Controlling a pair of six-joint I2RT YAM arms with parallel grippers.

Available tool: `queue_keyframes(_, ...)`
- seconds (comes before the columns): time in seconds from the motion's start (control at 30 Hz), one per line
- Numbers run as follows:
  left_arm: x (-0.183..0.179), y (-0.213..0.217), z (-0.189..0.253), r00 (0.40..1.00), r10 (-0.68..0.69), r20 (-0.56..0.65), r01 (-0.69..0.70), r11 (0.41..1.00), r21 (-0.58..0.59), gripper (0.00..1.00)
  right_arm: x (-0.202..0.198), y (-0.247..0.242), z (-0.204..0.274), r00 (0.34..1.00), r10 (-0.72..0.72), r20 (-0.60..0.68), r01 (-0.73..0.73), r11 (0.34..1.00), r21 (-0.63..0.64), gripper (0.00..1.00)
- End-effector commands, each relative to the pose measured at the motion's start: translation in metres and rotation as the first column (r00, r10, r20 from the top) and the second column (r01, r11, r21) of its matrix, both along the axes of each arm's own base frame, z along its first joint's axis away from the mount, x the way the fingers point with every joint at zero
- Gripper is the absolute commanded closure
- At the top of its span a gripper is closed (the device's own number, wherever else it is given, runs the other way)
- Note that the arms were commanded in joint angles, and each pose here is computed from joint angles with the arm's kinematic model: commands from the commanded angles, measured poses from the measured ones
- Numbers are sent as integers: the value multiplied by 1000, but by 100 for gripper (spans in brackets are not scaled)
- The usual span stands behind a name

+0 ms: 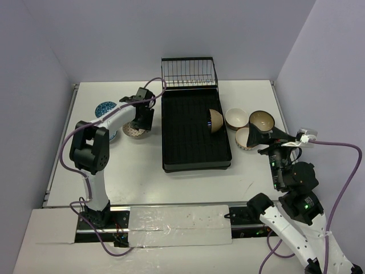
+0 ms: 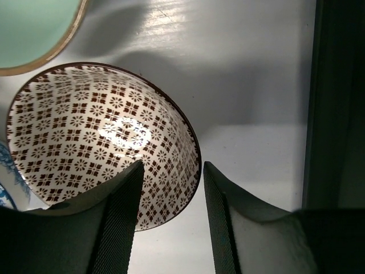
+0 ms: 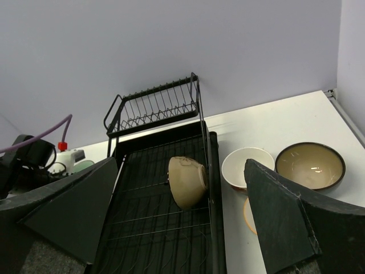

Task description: Load the bowls into the dish rack

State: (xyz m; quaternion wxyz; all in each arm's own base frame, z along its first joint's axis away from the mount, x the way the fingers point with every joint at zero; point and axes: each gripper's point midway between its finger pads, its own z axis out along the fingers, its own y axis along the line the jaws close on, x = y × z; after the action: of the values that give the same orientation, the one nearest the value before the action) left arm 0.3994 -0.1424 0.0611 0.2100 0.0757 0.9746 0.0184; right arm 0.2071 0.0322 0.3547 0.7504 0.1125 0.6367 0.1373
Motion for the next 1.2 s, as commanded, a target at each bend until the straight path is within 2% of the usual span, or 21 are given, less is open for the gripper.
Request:
queue_keyframes(0.0, 8, -9, 10, 1000, -4, 23, 5, 999, -35, 49, 0, 2, 4, 1000, 6, 14, -7, 1000, 12, 0)
queue_keyframes(0.1, 9, -10, 8, 1000, -2, 18, 2, 999, -39, 51, 0, 2, 3, 1000, 7, 14, -7, 1000, 15, 0)
queue_keyframes(0.2, 9, -12, 9, 1000, 1, 19, 0, 999, -43, 58, 0, 2, 4, 1000, 7, 17, -7, 1000, 17, 0)
queue_keyframes(0.4, 9, -17, 24, 998, 3, 55, 2, 997, -80, 81, 0, 2, 3, 1000, 7, 14, -7, 1000, 17, 0)
queue_keyframes(0.43, 9, -18, 27, 998, 5, 64, 0, 996, -87, 90, 0, 2, 3, 1000, 9, 13, -9, 1000, 16, 0)
queue_keyframes(0.53, 6, -17, 40, 995, 17, 94, -7, 995, -103, 100, 0, 3, 3, 1000, 13, 15, -13, 1000, 16, 0)
queue_keyframes(0.67, 0, -21, 74, 988, 32, 150, -7, 986, -167, 100, 0, 3, 4, 1000, 12, 16, -12, 1000, 17, 0)
queue_keyframes(0.83, -11, -35, 158, 943, 64, 326, 57, 936, -349, 100, 0, 4, 4, 1000, 17, 18, -18, 1000, 15, 0)
queue_keyframes(0.9, -22, -49, 203, 912, 95, 400, 118, 871, -476, 100, 0, 4, 5, 1000, 19, 18, -19, 1000, 16, 0)
queue_keyframes(0.93, -17, -60, 235, 865, 119, 488, 192, 819, -541, 100, 0, 4, 5, 1000, 19, 20, -19, 1000, 17, 0)
queue_keyframes(1.0, -41, -79, 265, 844, 142, 517, 295, 681, -670, 100, 0, 6, 5, 999, 26, 19, -27, 1000, 14, 0)
queue_keyframes(1.03, -48, -86, 289, 811, 199, 550, 353, 583, -732, 100, 0, 6, 5, 999, 26, 19, -27, 1000, 14, 0)
queue_keyframes(1.1, -59, -99, 309, 796, 210, 568, 429, 466, -774, 100, 1, 6, 5, 999, 28, 18, -28, 1000, 11, 0)
queue_keyframes(1.13, -65, -106, 304, 806, 203, 556, 443, 418, -793, 100, 1, 7, 4, 999, 30, 15, -30, 1000, 11, 0)
queue_keyframes(1.17, -68, -112, 327, 779, 239, 580, 496, 331, -802, 100, 1, 7, 4, 999, 30, 15, -30, 999, 12, 0)
